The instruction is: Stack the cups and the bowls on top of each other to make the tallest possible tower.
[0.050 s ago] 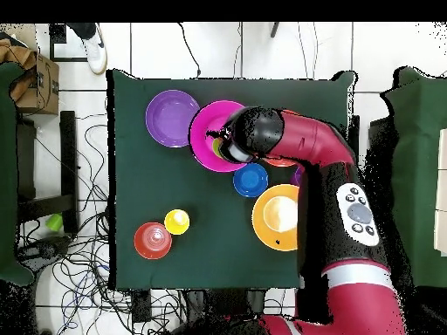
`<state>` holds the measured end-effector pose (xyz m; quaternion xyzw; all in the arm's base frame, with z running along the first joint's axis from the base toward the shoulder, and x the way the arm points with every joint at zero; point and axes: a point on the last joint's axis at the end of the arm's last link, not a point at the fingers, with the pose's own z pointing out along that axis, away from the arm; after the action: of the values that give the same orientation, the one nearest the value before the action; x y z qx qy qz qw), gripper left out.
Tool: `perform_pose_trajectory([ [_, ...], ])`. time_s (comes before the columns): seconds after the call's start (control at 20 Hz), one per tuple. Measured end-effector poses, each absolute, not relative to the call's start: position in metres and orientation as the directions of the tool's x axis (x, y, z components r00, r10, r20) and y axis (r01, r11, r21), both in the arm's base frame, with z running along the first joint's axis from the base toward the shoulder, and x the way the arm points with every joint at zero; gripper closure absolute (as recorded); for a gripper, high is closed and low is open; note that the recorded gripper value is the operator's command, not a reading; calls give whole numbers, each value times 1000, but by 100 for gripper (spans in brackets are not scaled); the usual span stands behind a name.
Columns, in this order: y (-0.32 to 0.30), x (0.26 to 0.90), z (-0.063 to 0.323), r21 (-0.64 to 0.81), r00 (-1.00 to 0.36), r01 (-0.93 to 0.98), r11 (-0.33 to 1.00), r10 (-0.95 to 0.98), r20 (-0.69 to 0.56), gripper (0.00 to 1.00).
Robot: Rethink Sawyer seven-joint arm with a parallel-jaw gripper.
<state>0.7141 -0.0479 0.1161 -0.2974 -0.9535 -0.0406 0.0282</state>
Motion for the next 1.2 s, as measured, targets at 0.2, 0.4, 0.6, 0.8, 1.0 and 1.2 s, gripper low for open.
perform_pose_trajectory([
  [0.2,-54,713,143,49,-813,579,814,573,106,0],
  [0.4,-64,710,158,37,-805,589,807,581,122,0],
  [0.6,-87,708,166,35,-788,612,790,605,118,0],
  [0.8,-111,700,166,31,-768,636,771,629,116,0],
  [1.0,-138,687,153,28,-750,659,751,654,96,0],
  [1.2,-159,674,134,32,-740,673,739,671,55,0],
])
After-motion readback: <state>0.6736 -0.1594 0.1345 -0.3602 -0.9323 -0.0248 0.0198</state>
